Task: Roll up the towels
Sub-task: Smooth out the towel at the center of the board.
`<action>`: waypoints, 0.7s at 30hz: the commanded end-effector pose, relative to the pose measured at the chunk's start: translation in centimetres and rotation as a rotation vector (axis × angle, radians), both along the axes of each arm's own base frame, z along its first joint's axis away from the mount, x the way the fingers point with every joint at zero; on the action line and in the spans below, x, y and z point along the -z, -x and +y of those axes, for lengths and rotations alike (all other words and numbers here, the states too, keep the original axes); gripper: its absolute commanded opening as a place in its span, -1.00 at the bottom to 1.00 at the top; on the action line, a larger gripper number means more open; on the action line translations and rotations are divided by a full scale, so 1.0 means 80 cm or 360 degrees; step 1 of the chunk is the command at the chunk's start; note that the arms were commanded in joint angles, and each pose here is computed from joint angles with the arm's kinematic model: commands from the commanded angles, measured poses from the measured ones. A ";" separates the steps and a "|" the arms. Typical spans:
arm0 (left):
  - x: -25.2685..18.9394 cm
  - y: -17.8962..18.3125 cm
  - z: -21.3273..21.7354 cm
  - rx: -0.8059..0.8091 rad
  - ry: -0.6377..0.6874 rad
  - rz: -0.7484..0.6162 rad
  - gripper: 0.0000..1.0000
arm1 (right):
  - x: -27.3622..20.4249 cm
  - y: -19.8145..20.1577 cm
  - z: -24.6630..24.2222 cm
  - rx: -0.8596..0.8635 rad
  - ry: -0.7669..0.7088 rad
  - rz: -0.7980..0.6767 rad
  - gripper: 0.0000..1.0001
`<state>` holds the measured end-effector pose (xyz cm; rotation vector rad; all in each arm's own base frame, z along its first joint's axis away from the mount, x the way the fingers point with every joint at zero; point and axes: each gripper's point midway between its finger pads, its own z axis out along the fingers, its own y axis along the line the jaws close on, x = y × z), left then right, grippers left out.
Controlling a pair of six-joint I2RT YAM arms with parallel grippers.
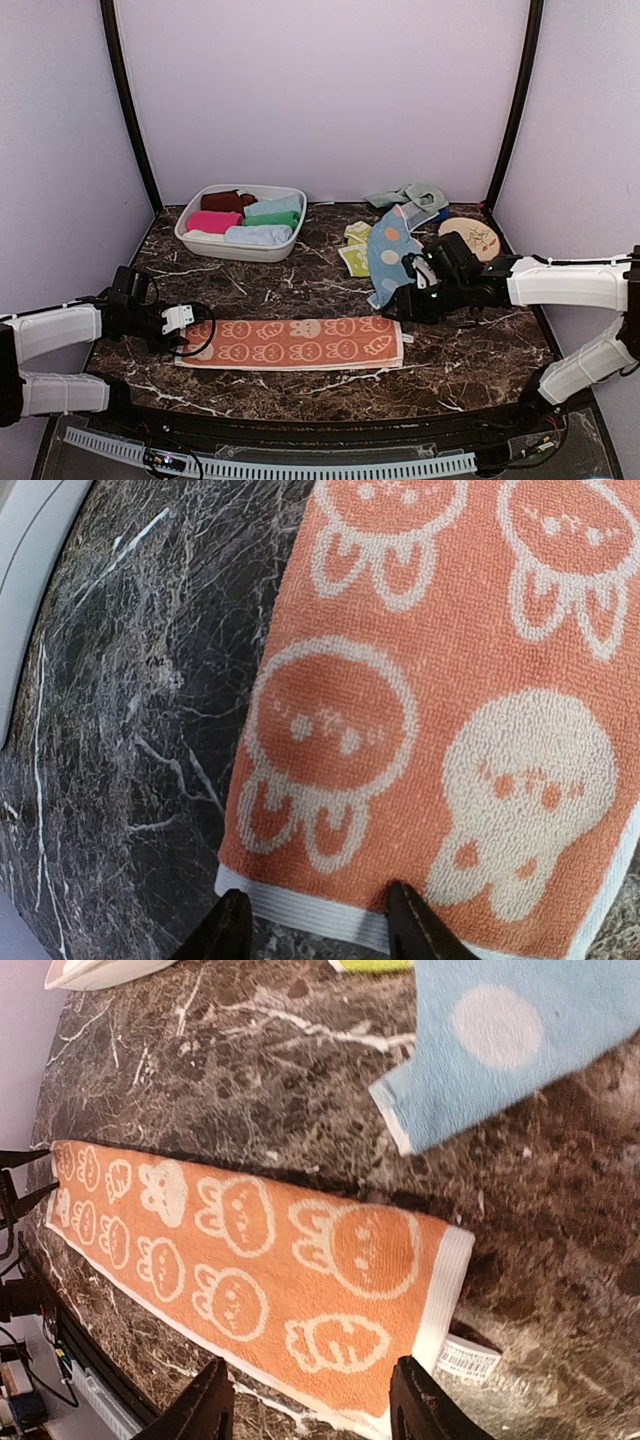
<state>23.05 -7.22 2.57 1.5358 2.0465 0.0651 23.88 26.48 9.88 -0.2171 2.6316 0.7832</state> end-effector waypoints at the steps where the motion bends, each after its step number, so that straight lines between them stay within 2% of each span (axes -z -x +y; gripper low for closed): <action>1: -0.001 -0.006 0.008 -0.0051 -0.0050 -0.0018 -0.02 | 0.030 0.030 0.000 0.0009 -0.0033 0.0111 0.04; 5: -0.017 -0.004 0.001 -0.0040 0.0009 -0.0023 0.14 | 0.061 0.045 -0.002 -0.0001 0.0050 0.0161 0.03; 7: -0.027 -0.003 0.000 -0.0039 0.0025 -0.0030 0.24 | 0.079 0.052 -0.011 -0.0003 0.0151 0.0194 -0.04; 10: -0.036 0.002 -0.002 -0.0043 0.0044 0.0020 0.42 | 0.078 0.052 -0.027 0.0001 0.0270 0.0179 -0.08; 15: -0.049 0.002 -0.011 -0.0098 0.0125 0.0201 0.50 | 0.032 0.021 -0.038 0.0048 0.0286 0.0013 0.18; 18: -0.047 -0.001 -0.016 -0.0114 0.0158 0.0279 0.54 | 0.038 0.007 -0.040 0.0039 0.0336 0.0022 0.30; 21: -0.038 -0.003 -0.012 -0.0124 0.0123 0.0292 0.54 | 0.050 -0.002 -0.030 -0.0001 0.0367 0.0035 0.33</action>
